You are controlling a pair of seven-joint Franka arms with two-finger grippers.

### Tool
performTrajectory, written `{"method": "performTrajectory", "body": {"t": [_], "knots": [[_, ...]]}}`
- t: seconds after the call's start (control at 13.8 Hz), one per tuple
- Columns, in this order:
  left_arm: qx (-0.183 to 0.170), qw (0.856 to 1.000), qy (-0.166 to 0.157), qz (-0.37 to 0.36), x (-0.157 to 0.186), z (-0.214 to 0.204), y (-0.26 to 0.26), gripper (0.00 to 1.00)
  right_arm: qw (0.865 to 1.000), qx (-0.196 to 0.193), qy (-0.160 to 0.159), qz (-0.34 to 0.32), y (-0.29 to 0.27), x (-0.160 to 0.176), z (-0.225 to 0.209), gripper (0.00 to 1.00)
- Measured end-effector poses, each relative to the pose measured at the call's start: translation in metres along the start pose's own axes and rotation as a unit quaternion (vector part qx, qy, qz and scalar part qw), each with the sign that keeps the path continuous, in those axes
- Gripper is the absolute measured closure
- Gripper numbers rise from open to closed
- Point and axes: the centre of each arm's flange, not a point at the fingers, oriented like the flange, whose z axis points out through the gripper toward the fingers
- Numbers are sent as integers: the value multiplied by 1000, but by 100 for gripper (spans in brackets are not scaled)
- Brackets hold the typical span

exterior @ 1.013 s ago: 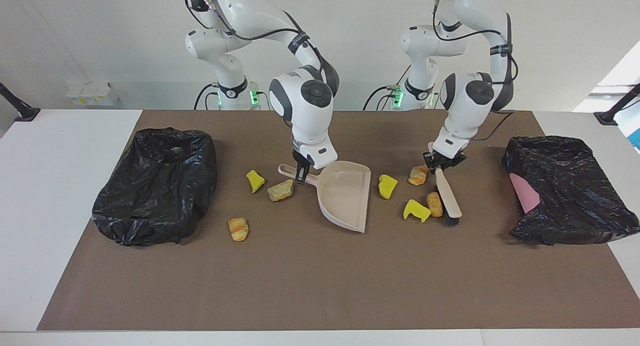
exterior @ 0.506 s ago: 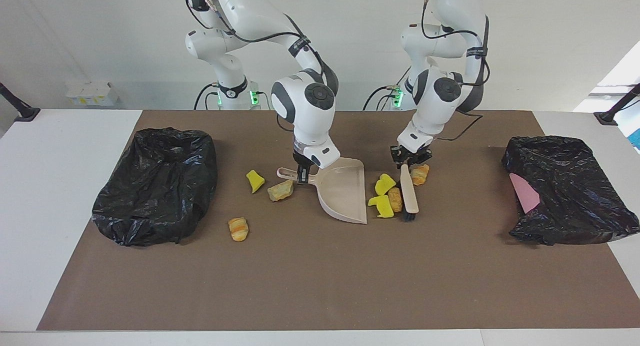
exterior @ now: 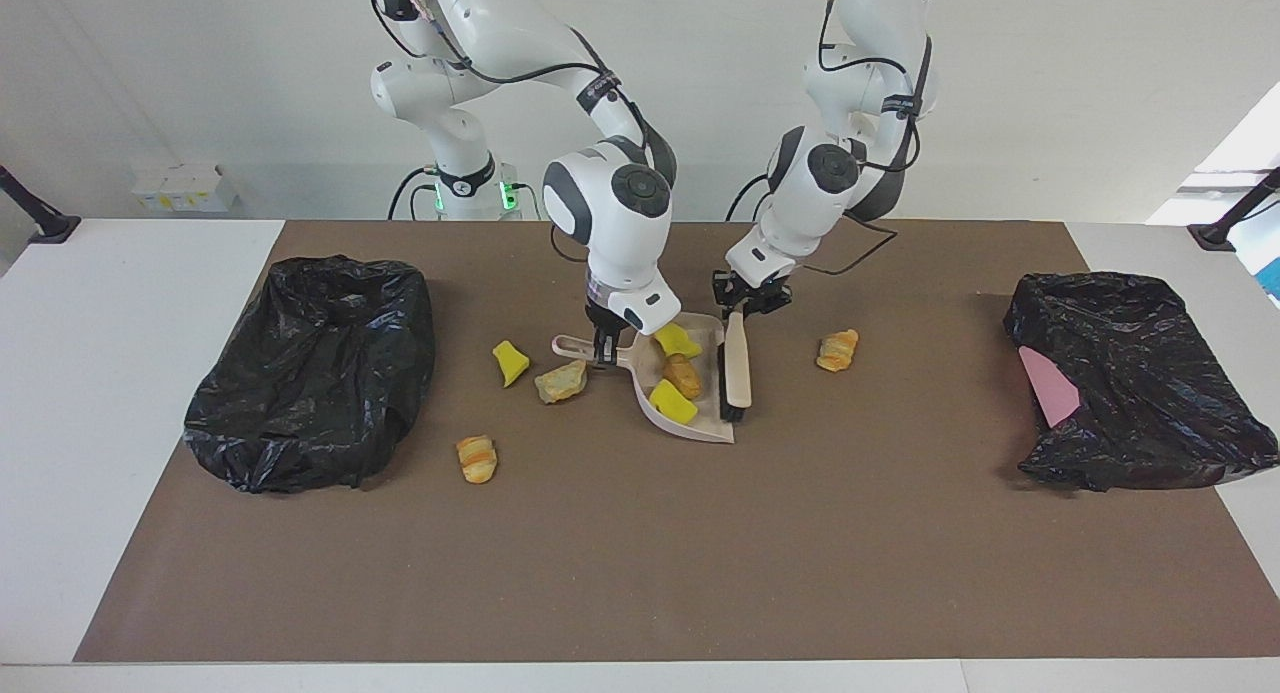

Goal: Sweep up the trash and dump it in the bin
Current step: 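Sweep the debris into the dustpan with the left gripper's brush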

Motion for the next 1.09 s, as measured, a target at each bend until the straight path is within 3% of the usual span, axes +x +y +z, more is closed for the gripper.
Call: {"method": "performTrajectory", "body": {"t": [0.22,0.51,0.8,1.09], "knots": [[-8,1000,4,-13,10,-15,-3,74,1000,0,0,-1,0,0,0,69],[0,998,-17,-66,16,-48,-49,74,1000,-4,1,-3,0,1,-2,69],[62,988,-40,-137,7,-75,-98,74,999,-18,5,-28,-5,13,-7,69],[122,963,-42,-236,-19,-67,-120,74,997,-30,8,-66,-6,18,-9,69]]}}
